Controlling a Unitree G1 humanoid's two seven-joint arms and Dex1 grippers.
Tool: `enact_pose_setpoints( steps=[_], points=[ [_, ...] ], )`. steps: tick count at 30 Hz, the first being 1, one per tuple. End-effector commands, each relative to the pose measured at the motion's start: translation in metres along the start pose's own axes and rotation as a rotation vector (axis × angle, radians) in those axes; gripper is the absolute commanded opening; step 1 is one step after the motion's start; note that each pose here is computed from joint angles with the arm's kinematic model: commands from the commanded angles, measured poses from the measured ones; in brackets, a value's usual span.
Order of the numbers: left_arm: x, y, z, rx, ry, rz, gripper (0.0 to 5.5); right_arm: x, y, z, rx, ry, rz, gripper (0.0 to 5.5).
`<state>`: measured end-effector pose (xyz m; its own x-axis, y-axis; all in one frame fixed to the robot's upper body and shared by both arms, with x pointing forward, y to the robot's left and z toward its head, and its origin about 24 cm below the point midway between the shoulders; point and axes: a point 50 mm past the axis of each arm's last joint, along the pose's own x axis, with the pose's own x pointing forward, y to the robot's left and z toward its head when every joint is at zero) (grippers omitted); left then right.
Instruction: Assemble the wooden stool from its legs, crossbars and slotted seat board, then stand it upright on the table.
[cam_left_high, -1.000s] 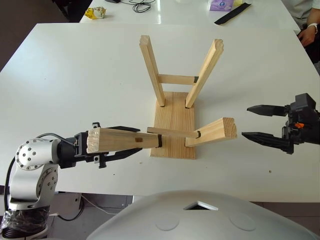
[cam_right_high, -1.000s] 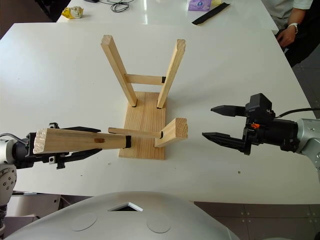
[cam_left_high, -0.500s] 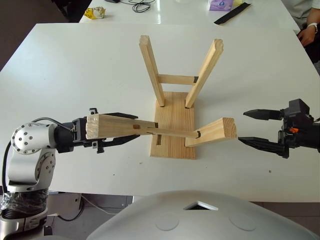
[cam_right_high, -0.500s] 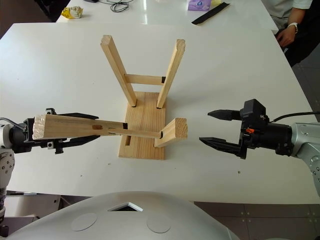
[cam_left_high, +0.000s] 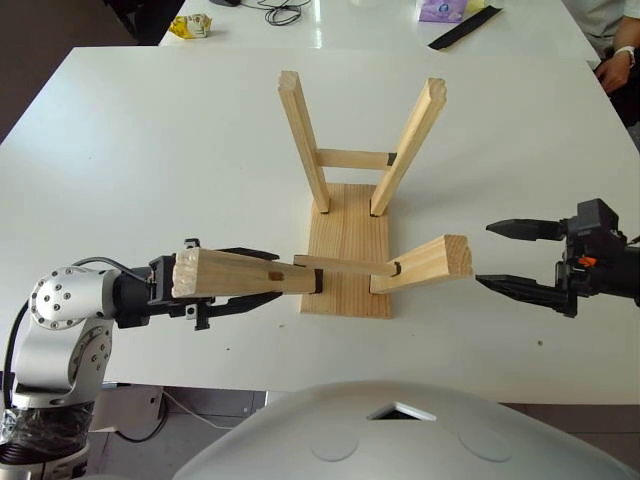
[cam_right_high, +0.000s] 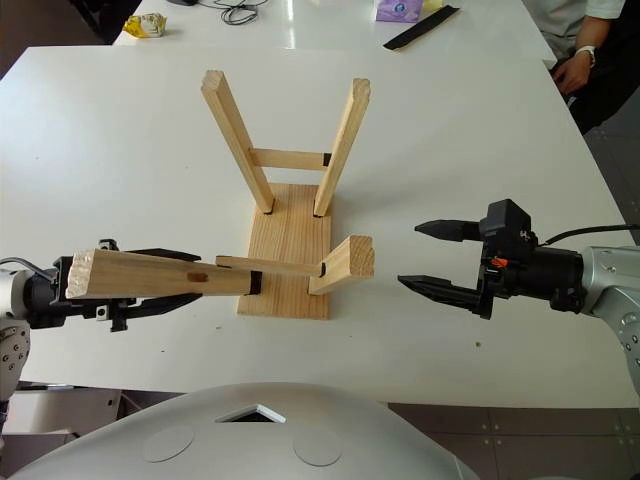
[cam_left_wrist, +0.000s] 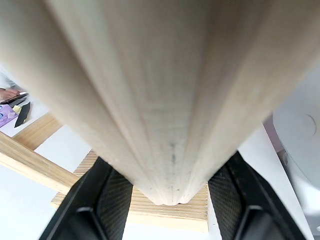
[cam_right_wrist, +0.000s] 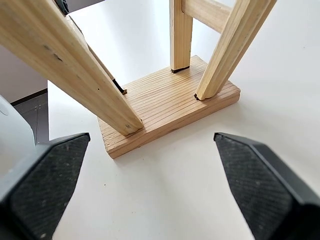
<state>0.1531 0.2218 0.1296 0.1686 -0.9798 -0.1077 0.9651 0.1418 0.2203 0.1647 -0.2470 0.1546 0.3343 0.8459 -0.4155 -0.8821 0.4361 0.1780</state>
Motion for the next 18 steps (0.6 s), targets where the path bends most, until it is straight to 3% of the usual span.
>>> enact_pose_setpoints(
  steps=[1, 18],
  points=[
    [-0.001, -0.004, -0.006, -0.023, 0.051, -0.035, 2.06, 0.000, 0.000, 0.003, -0.021, 0.009, 0.002, 4.58],
    [0.000, 0.021, -0.003, 0.030, 0.073, -0.049, 2.06, 0.004, 0.004, 0.001, -0.026, 0.004, 0.006, 4.58]
  ],
)
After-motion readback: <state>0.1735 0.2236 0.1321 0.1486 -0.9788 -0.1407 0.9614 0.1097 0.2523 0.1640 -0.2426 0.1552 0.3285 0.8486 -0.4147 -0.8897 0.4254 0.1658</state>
